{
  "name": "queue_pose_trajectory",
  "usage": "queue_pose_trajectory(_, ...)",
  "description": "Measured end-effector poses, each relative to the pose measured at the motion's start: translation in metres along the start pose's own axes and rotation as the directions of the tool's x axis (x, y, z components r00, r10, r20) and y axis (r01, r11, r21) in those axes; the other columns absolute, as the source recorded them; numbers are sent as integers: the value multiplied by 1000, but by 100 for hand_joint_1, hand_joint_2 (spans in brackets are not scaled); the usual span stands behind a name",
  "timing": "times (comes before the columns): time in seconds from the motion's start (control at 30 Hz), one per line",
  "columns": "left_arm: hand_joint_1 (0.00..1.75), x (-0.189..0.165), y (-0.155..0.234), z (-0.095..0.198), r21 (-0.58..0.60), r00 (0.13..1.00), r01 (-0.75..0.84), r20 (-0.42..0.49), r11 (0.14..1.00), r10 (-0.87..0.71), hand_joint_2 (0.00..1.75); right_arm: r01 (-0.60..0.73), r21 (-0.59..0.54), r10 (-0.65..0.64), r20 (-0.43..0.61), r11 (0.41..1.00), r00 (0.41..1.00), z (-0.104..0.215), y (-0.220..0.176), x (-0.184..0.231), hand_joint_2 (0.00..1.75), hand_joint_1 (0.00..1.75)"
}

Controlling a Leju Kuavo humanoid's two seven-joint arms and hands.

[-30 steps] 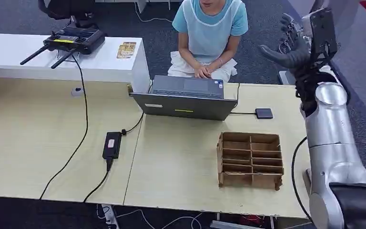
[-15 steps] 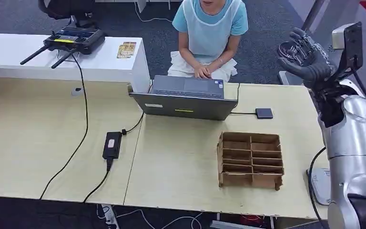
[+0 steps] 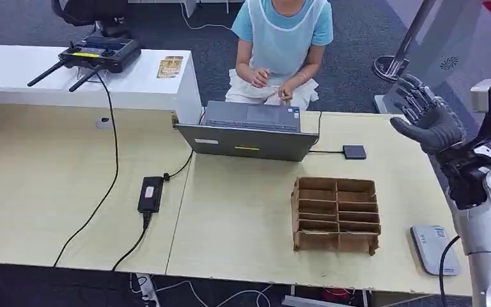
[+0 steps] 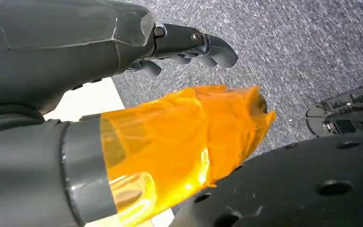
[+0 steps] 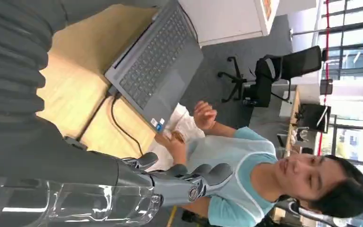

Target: Pass the card to the sensor for recognition and then transmit it.

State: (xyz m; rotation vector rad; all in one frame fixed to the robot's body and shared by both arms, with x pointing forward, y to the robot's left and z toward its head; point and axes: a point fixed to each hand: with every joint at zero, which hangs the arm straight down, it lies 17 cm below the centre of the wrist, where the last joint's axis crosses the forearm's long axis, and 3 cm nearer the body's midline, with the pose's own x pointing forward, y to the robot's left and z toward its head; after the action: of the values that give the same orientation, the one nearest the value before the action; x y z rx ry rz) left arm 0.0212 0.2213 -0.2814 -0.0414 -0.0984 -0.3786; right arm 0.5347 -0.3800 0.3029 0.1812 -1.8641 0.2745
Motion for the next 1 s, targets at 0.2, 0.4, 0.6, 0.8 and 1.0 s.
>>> queue_pose_trajectory(0.2,0,0,0,0,-1,1000,-4,0,1000,4,0,-13,20,14,-16,1000,1000,8,8,-7,175,0)
queue_pose_trajectory(0.4,0,0,-1,0,-1,1000,-5,1,1000,5,0,-19,29,20,-19,999,1000,11,10,-8,175,0)
queue_pose_trajectory(0.6,0,1,-1,0,0,1000,-14,1,1000,14,0,-200,-75,198,-38,977,979,1,-5,-11,175,0)
queue_pose_trajectory(0.8,0,5,-5,0,4,1000,-26,2,1000,26,0,-717,-315,739,-67,622,671,-32,-10,42,175,0)
queue_pose_trajectory(1.0,0,5,-6,0,-1,1000,18,2,1000,-18,0,-871,-437,961,-47,226,272,-55,45,105,175,0)
